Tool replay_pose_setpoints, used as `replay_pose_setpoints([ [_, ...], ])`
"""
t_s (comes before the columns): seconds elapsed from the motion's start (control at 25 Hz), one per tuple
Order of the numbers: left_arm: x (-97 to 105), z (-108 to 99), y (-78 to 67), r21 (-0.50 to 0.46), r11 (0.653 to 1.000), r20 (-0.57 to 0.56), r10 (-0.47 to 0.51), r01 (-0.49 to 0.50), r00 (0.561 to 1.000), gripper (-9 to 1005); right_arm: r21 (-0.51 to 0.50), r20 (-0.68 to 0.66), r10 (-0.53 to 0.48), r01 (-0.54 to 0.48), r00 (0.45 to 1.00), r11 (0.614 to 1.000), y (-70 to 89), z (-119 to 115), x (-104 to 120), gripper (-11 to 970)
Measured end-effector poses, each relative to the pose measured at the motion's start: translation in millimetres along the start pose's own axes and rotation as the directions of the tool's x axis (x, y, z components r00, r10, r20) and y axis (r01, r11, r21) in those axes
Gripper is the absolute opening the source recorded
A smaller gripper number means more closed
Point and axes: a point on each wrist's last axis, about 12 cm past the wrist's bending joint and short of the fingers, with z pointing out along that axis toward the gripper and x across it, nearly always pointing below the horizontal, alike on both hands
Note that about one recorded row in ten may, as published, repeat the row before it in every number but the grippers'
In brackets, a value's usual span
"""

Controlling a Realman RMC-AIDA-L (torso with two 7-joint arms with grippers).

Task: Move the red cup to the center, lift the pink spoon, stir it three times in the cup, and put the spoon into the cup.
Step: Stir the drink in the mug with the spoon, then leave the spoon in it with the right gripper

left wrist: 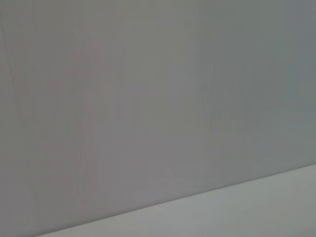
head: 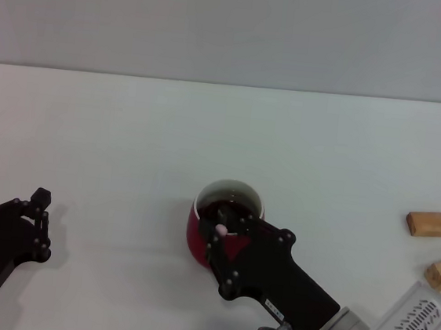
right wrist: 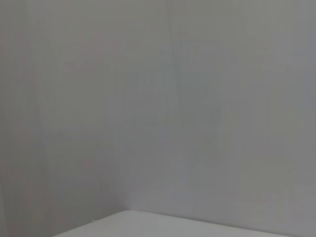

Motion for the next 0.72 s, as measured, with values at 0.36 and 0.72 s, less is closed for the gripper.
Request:
replay_pose_setpoints([
  [0.36,-0.1,0.9,1.0,0.001,1.000,-0.001,0.004,-0.004,1.000,-2,0.007,0.026,0.004,-0.005,1.000,1.000,-0.3,-0.8,-2.5,137],
  [0.72,-0.1,1.4,1.2,0.003,1.000,-0.002,0.007,-0.007,1.000,-2,0.015,0.022,0.005,-0.006,1.000,1.000,-1.8,-2.2,-1.5,39],
])
